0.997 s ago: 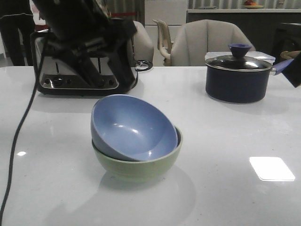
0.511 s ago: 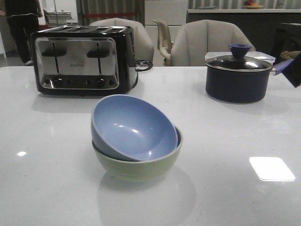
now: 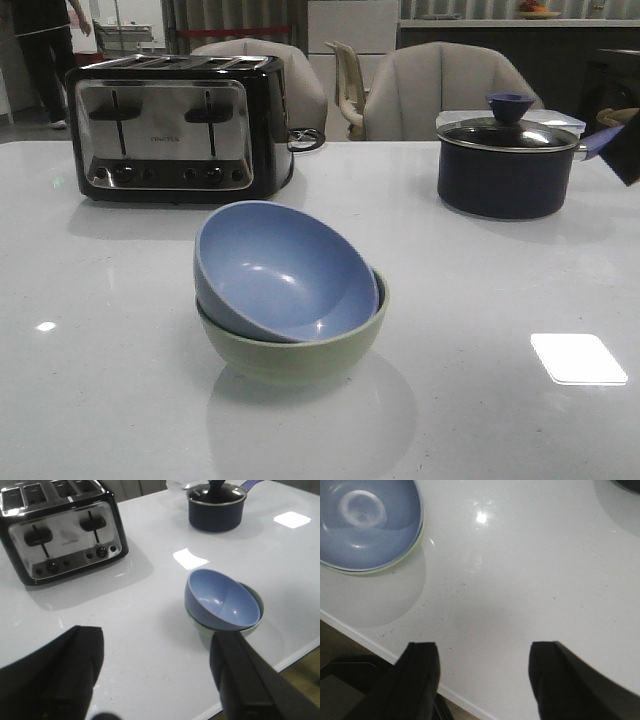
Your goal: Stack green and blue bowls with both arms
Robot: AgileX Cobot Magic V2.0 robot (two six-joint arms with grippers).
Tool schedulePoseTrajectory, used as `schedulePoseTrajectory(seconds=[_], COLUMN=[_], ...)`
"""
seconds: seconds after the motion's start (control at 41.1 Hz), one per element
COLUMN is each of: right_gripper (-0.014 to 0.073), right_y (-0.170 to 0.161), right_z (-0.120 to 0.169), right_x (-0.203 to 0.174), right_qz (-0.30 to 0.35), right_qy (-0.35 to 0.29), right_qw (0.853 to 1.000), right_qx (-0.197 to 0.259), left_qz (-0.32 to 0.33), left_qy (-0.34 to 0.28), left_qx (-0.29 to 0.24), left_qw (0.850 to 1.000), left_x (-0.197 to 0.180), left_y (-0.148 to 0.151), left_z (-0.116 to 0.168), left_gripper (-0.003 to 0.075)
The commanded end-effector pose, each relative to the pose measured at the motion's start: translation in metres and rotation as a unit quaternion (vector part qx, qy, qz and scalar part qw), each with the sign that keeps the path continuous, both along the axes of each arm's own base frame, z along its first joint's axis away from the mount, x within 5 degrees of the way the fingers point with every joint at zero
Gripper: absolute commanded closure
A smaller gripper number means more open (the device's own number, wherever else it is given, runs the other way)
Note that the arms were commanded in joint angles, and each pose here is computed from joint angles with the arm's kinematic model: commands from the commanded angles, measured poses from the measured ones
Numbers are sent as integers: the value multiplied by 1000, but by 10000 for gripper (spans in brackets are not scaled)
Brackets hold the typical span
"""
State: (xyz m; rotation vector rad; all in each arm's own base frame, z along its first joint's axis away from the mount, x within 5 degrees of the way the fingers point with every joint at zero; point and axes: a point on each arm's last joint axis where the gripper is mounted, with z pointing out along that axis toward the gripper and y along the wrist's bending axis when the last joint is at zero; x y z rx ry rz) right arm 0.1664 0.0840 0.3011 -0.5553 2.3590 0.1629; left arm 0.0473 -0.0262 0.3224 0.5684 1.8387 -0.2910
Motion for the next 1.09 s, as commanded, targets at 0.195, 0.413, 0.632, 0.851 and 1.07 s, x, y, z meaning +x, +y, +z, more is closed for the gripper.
schedulePoseTrajectory(seconds=[0.195, 0.413, 0.632, 0.851, 1.07], right_gripper=[90, 291, 510, 560, 560], right_y=[0, 0, 0, 0, 0], right_z=[15, 15, 14, 14, 14], right_x=[3, 3, 3, 2, 2], right_qz=[3, 3, 3, 3, 3], right_qy=[-47, -47, -46, -43, -43], right_qw=[999, 999, 999, 999, 999], right_qx=[16, 16, 16, 14, 14], left_qz=[2, 1, 1, 1, 1], left_qy=[-43, -40, -39, -38, -38], left_qx=[-19, -24, -24, -23, -23], left_qw=[999, 999, 999, 999, 999], left_x=[6, 6, 6, 6, 6], left_y=[-3, -3, -3, -3, -3], left_z=[8, 7, 7, 7, 7], left_gripper=[213, 417, 618, 619, 620])
